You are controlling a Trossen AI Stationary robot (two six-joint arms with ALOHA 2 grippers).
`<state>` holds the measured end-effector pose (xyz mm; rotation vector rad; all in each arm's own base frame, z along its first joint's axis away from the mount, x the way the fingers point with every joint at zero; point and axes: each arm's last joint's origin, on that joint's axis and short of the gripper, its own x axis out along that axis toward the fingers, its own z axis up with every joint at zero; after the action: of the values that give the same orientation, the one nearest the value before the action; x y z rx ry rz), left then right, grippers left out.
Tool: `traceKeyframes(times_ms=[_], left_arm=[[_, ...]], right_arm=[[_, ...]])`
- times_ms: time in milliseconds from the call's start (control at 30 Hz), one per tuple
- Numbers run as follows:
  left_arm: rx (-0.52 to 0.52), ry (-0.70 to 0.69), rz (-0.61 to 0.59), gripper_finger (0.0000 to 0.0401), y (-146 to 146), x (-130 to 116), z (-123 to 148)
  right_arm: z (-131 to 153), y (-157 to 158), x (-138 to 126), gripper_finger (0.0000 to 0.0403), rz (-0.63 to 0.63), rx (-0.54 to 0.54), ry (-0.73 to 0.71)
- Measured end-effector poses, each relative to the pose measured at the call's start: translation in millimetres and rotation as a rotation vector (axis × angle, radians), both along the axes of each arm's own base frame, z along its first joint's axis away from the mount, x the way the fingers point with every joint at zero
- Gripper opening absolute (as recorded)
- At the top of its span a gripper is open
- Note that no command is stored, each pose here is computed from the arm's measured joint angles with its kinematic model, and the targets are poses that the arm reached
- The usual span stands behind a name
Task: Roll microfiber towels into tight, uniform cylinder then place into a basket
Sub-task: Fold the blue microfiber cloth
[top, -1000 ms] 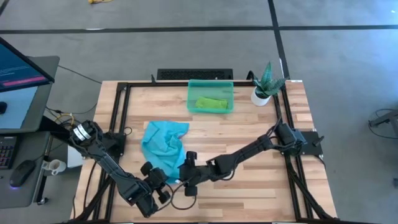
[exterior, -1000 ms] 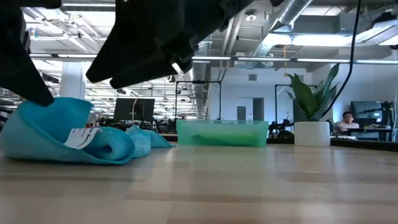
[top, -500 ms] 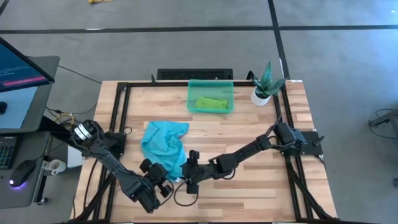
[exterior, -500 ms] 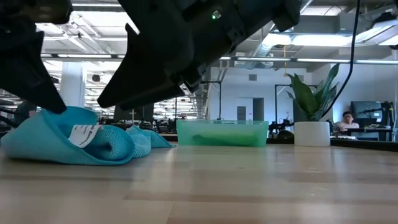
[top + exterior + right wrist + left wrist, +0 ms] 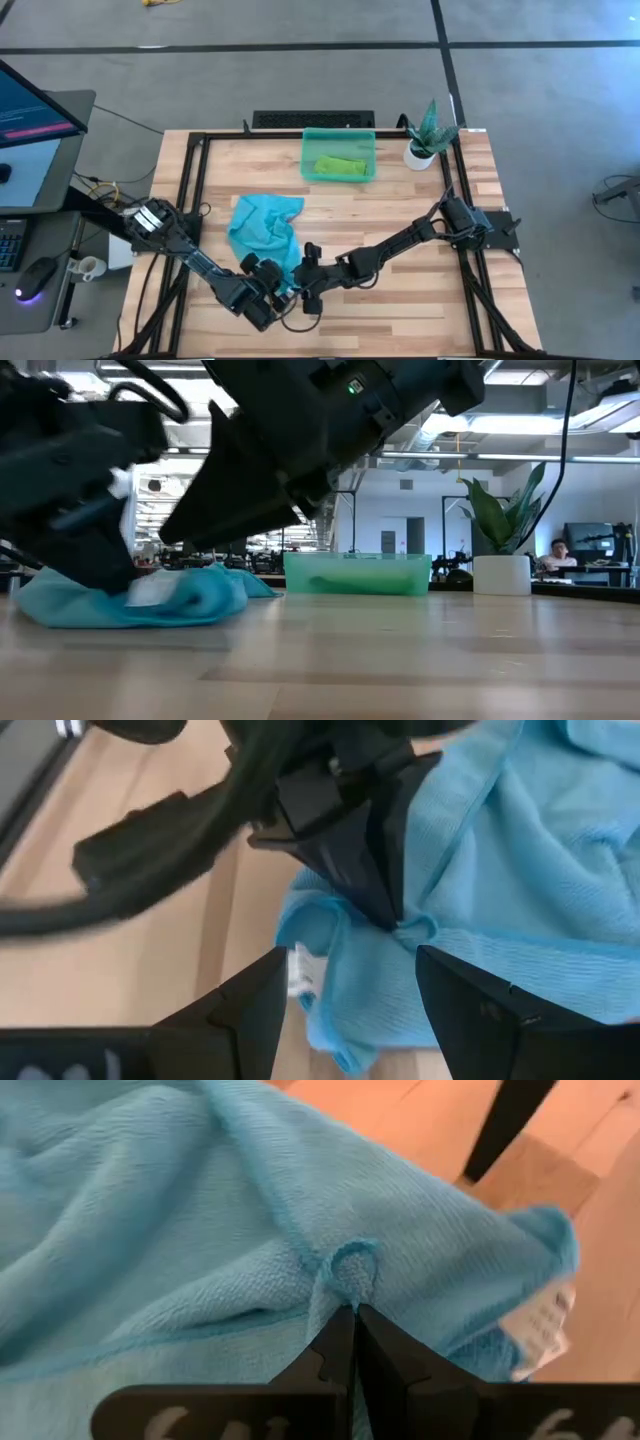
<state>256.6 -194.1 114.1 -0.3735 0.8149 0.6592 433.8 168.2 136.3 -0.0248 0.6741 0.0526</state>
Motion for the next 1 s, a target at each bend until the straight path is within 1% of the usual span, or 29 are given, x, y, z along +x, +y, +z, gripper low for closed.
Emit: traceKeyframes(times_ms=[267, 433, 700, 833, 1000], left_arm=[[0.033, -0.009, -0.038, 0.0000, 12.6, 18.1, 0.2], [0.029, -0.029, -0.087, 0.0000, 14.3, 27.2, 2.0], [0.024, -0.013, -0.099, 0.0000, 13.7, 26.2, 1.6], [0.030, -0.006, -0.113, 0.0000, 12.8, 25.4, 1.5], [0.049, -0.013, -0.121, 0.0000, 9.3, 22.7, 2.0]], right_arm=[[-10.0, -4.5, -8.8, 0.0244, -0.012, -0.045, 0.136], [-10.4, -9.0, -7.5, 0.0244, -0.021, -0.047, 0.142], [-11.6, -13.4, -7.6, 0.0239, -0.021, -0.048, 0.169], [-15.0, -15.2, -11.1, 0.0217, -0.044, -0.032, 0.220], [-16.0, -18.3, -11.0, 0.0156, -0.054, -0.030, 0.233]])
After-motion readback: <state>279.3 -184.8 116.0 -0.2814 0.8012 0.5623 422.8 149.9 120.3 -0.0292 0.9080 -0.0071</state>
